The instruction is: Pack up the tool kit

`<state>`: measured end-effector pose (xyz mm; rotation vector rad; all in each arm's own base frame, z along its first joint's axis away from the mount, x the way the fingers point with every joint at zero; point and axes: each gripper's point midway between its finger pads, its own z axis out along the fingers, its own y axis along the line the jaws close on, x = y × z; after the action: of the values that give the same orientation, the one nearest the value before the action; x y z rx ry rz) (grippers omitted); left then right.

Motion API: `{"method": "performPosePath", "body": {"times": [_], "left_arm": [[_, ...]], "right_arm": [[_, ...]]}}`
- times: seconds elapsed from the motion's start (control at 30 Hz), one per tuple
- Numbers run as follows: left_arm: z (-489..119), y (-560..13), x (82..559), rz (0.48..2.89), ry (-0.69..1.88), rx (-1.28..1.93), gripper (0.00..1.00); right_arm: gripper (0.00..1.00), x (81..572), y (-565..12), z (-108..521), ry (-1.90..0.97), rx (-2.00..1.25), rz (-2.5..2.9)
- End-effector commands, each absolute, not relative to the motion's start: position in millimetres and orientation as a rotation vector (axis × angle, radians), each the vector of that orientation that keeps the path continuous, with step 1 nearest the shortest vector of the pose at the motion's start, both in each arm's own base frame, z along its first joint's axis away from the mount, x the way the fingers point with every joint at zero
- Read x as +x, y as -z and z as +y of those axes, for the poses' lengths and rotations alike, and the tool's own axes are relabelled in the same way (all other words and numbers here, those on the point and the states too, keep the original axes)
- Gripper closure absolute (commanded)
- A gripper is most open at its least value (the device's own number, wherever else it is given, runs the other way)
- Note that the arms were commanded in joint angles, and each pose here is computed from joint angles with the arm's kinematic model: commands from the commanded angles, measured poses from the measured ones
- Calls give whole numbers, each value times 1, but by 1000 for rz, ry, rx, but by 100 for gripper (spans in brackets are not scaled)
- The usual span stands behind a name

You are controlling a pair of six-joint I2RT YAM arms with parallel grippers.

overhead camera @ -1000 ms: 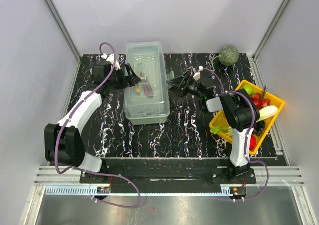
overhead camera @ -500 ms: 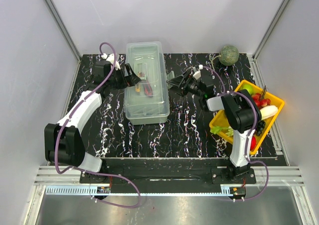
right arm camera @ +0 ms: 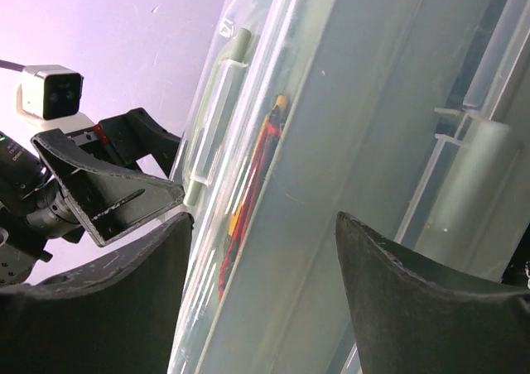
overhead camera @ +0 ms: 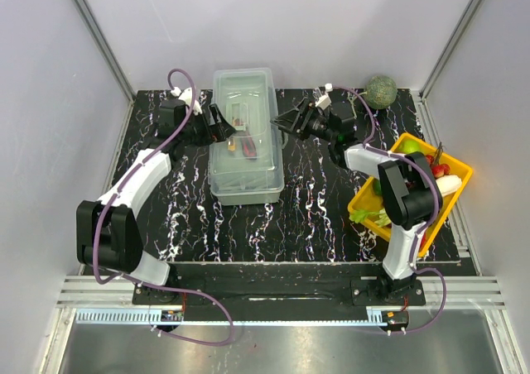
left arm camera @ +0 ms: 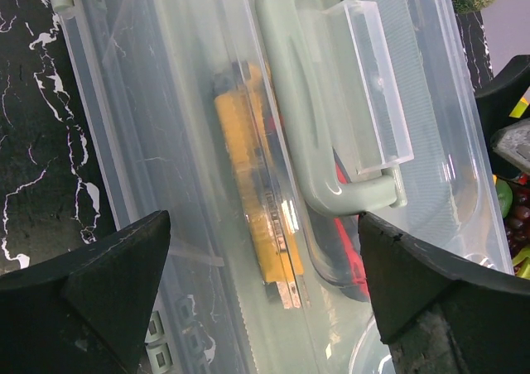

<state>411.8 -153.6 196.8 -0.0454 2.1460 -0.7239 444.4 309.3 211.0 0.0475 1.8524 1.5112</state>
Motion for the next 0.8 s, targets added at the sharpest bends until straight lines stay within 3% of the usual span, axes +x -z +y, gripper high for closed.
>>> {"method": "performPosePath", "body": {"times": [0.0, 0.33, 0.6, 0.77], "left_arm": [[-181, -127, 365, 2423, 813, 42, 5], [-177, -127, 366, 2429, 770, 25, 5], [-170, -180, 386, 2262, 715, -26, 1], [-157, -209, 402, 2165, 641, -83, 1]], "right_arm": [[27, 425, -223, 333, -1644, -73, 1842], [29, 436, -225, 303, -1446, 44, 1871], [9, 462, -203, 227, -1327, 348, 1842], [11, 471, -172, 217, -1388, 481, 1860]]}}
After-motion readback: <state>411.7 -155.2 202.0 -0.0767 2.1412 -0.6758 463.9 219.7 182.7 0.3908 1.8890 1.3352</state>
